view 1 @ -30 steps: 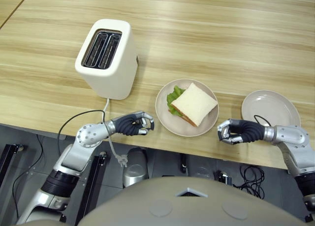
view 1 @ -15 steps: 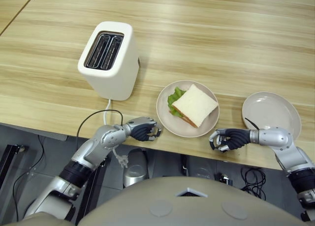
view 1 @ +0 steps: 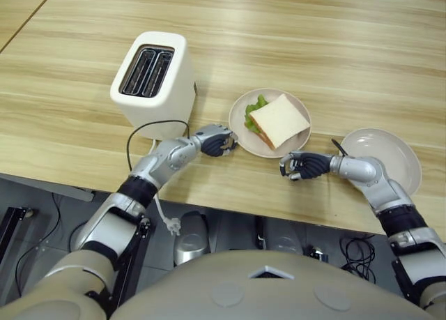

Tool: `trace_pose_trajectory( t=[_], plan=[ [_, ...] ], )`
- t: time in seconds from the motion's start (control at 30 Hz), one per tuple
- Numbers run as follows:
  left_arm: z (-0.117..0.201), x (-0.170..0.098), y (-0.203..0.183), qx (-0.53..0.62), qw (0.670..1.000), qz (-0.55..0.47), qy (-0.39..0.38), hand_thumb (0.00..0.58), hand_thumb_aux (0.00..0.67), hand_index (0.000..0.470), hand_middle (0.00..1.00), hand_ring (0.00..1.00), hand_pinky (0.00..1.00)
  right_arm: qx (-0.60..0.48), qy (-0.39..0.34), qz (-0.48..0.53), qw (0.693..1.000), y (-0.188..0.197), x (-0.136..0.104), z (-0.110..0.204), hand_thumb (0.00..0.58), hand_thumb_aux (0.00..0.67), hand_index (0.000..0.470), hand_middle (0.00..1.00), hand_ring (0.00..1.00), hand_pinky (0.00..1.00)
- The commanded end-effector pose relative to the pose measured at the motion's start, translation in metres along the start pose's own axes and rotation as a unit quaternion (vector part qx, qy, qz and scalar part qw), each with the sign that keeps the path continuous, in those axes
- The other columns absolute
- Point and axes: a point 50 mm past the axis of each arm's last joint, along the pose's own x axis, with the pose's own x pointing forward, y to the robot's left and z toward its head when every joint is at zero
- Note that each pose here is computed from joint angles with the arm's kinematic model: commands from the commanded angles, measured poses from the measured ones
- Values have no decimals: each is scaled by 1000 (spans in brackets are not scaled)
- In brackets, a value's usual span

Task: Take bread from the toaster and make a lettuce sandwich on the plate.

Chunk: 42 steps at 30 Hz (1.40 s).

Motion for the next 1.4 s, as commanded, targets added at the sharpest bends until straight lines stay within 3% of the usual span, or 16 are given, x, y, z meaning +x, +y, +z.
trace_pose_trajectory(
  t=[0.03,0.33,0.53,0.73,0.77,0.8,0.83,0.87,1.0,1.1,1.27,1.4],
  plan=[
    [-5,14,-1,13,1000,-12,11,580,670,460,1000,1000,1000,-11,41,10,999,-10,5,-14,580,670,460,1000,1000,1000],
    [-10,37,0,61,996,-19,56,580,670,460,1000,1000,1000,-16,80,5,997,-34,22,-24,580,670,460,1000,1000,1000],
    [-13,42,11,58,994,30,85,580,670,460,1000,1000,1000,8,100,-24,995,-41,25,-31,580,670,460,1000,1000,1000],
    [-11,39,24,12,993,104,61,580,670,460,1000,1000,1000,56,28,-71,995,-51,21,-22,580,670,460,1000,1000,1000],
    [-9,38,27,-4,991,122,46,580,670,460,1000,1000,1000,61,7,-76,995,-51,19,-20,570,583,400,1000,1000,1000],
    [-7,35,31,-32,989,143,30,506,431,296,1000,1000,1000,75,-24,-81,994,-50,18,-16,0,0,0,0,0,0],
    [-6,32,34,-59,985,161,13,87,53,36,67,67,67,90,-55,-88,991,-50,15,-11,0,0,0,0,0,0],
    [-5,28,37,-89,979,182,-4,0,0,0,0,0,0,104,-89,-97,986,-49,13,-7,0,0,0,0,0,0],
    [5,2,40,-240,932,258,-85,0,0,0,0,0,0,161,-235,-137,949,-43,3,22,0,0,0,0,0,0],
    [20,-21,39,-307,898,289,-128,0,0,0,0,0,0,197,-305,-163,917,-35,-3,41,0,0,0,0,0,0],
    [35,-46,40,-404,837,336,-151,0,0,0,0,0,0,248,-359,-204,876,-27,1,60,0,0,0,0,0,0],
    [37,-55,39,-440,804,372,-145,0,0,0,0,0,0,273,-372,-293,838,-39,8,64,0,0,0,0,0,0]
  ],
)
